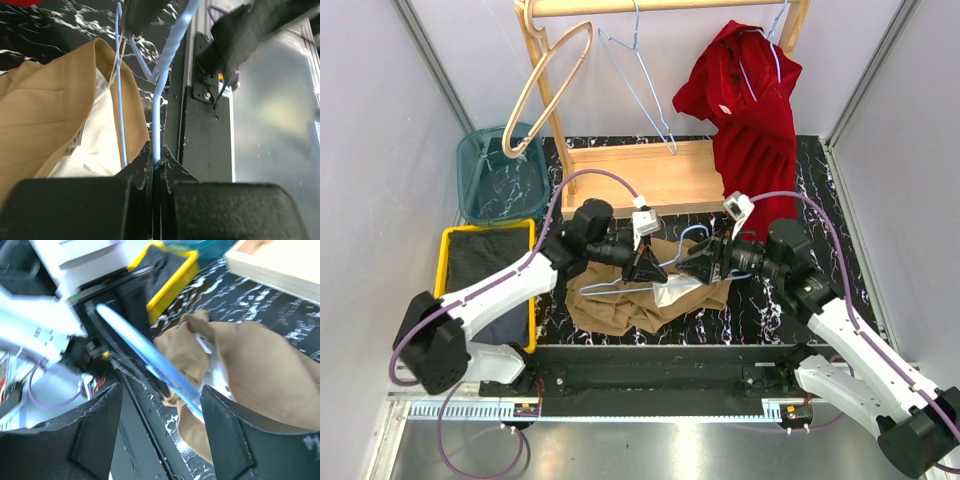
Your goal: Place the skirt on the hanger
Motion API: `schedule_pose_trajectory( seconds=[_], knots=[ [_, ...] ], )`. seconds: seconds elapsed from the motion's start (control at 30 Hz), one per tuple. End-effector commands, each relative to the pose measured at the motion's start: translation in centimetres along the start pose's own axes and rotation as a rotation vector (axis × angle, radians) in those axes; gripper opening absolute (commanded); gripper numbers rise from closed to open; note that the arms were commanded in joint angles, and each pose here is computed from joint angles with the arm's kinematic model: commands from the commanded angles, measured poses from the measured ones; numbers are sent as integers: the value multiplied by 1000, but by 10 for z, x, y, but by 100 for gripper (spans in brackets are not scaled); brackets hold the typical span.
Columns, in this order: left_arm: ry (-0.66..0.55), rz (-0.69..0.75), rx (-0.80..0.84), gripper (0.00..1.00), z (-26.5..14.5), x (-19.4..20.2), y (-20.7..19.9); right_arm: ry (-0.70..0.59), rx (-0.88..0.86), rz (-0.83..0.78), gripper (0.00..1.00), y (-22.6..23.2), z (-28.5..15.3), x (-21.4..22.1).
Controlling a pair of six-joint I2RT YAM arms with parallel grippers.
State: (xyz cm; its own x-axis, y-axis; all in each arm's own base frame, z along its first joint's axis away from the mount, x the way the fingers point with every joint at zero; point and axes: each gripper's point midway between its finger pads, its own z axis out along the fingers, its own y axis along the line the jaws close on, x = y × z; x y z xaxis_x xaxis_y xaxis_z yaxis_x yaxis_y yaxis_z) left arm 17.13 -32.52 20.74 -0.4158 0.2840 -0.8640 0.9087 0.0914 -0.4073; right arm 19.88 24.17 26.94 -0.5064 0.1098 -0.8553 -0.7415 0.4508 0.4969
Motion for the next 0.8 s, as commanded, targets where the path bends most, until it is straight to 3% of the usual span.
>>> schedule_pose_trajectory(
  seconds=[0.0,0.2,0.4,0.67,0.77],
  knots=[
    [62,75,157,0,6,-6,-15,-36,-191,-158,73,25,5,-1],
    [74,75,266,0,11,-10,-23,-59,-162,-193,71,9,14,7],
    [81,85,298,0,12,-11,-23,-34,-135,-179,43,-4,21,19],
    [56,90,277,0,4,-21,-10,-29,-133,-178,40,-4,17,26],
    [51,91,291,0,4,-25,-8,-27,-139,-177,30,-2,20,24]
  ],
)
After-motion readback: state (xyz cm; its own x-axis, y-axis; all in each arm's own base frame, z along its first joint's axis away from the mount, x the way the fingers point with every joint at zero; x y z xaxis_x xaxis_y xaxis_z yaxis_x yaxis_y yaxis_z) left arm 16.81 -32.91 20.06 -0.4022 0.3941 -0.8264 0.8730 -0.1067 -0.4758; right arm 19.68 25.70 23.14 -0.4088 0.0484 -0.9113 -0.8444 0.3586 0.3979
